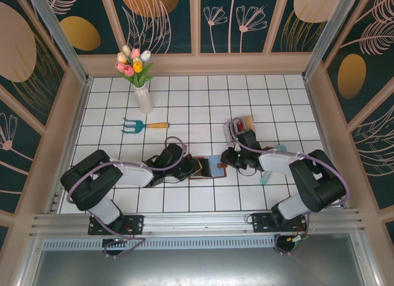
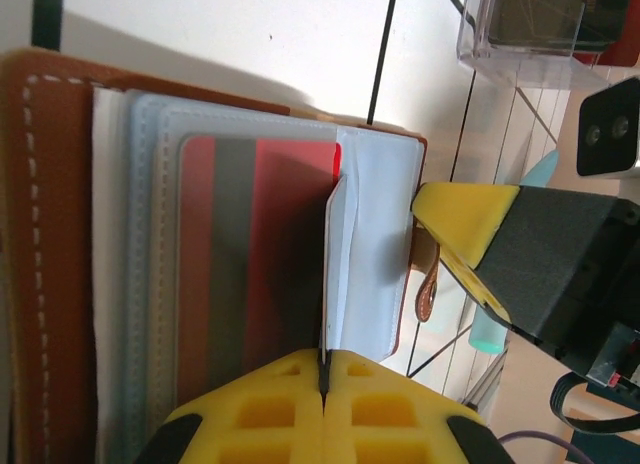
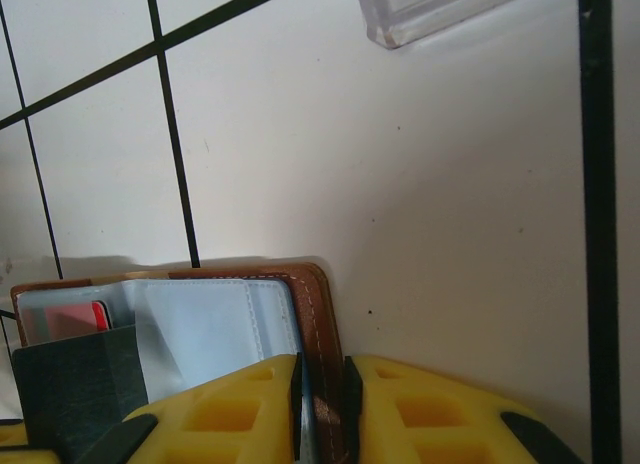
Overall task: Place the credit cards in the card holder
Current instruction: Insert the credit card into the card slot.
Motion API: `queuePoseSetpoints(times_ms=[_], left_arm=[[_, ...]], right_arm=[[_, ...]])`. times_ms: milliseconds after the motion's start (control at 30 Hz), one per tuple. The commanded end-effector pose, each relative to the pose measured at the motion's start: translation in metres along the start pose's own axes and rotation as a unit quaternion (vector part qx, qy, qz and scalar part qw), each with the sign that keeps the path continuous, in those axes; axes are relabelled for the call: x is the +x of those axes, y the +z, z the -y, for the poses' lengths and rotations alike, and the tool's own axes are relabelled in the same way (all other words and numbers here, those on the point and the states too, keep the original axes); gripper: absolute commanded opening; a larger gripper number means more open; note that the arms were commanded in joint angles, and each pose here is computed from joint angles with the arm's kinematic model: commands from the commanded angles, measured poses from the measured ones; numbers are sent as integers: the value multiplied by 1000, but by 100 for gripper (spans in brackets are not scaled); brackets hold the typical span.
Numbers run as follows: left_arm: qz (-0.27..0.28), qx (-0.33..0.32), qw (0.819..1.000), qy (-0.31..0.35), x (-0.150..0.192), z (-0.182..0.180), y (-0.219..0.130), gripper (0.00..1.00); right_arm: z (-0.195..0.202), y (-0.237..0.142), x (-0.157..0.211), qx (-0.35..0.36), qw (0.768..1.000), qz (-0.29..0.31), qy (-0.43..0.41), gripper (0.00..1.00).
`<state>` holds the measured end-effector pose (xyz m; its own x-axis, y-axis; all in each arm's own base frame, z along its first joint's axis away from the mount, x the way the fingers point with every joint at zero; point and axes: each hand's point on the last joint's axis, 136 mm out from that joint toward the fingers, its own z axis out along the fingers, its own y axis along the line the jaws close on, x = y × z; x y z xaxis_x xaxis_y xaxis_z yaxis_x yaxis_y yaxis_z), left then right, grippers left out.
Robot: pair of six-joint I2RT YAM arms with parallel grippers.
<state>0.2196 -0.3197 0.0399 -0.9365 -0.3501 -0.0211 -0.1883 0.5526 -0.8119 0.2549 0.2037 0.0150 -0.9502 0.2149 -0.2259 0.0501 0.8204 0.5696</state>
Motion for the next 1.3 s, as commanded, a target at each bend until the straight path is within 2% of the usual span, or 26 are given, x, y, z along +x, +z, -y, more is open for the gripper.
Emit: queuePoseSetpoints(times_ms=[0, 100, 267, 467, 667, 800, 1000, 1267], left_arm=[[3, -15, 1000, -11, -2, -4, 6, 1], [-13, 3, 1000, -10, 0, 3, 17, 1], [-8, 10, 1000, 4, -4, 13, 19, 3], [-32, -20, 999, 21, 1, -1, 30, 4], [-44, -11, 999, 28, 4, 5, 34, 7], [-44, -17, 998, 43, 2, 8, 36, 10], [-29, -51, 997, 59, -3, 0, 30, 22], [-19, -58, 995, 73, -6, 1, 24, 22]], right_arm=[[27, 11, 17, 52, 998, -20, -5, 22], [27, 11, 18, 53, 998, -21, -5, 22], [30, 12, 21, 55, 998, -23, -3, 22], [31, 12, 22, 55, 998, -23, -1, 22], [31, 12, 22, 55, 998, -23, -1, 22], [32, 12, 23, 55, 998, -24, -1, 22], [32, 10, 21, 60, 998, -21, -2, 22], [31, 10, 20, 58, 998, -21, -2, 22]])
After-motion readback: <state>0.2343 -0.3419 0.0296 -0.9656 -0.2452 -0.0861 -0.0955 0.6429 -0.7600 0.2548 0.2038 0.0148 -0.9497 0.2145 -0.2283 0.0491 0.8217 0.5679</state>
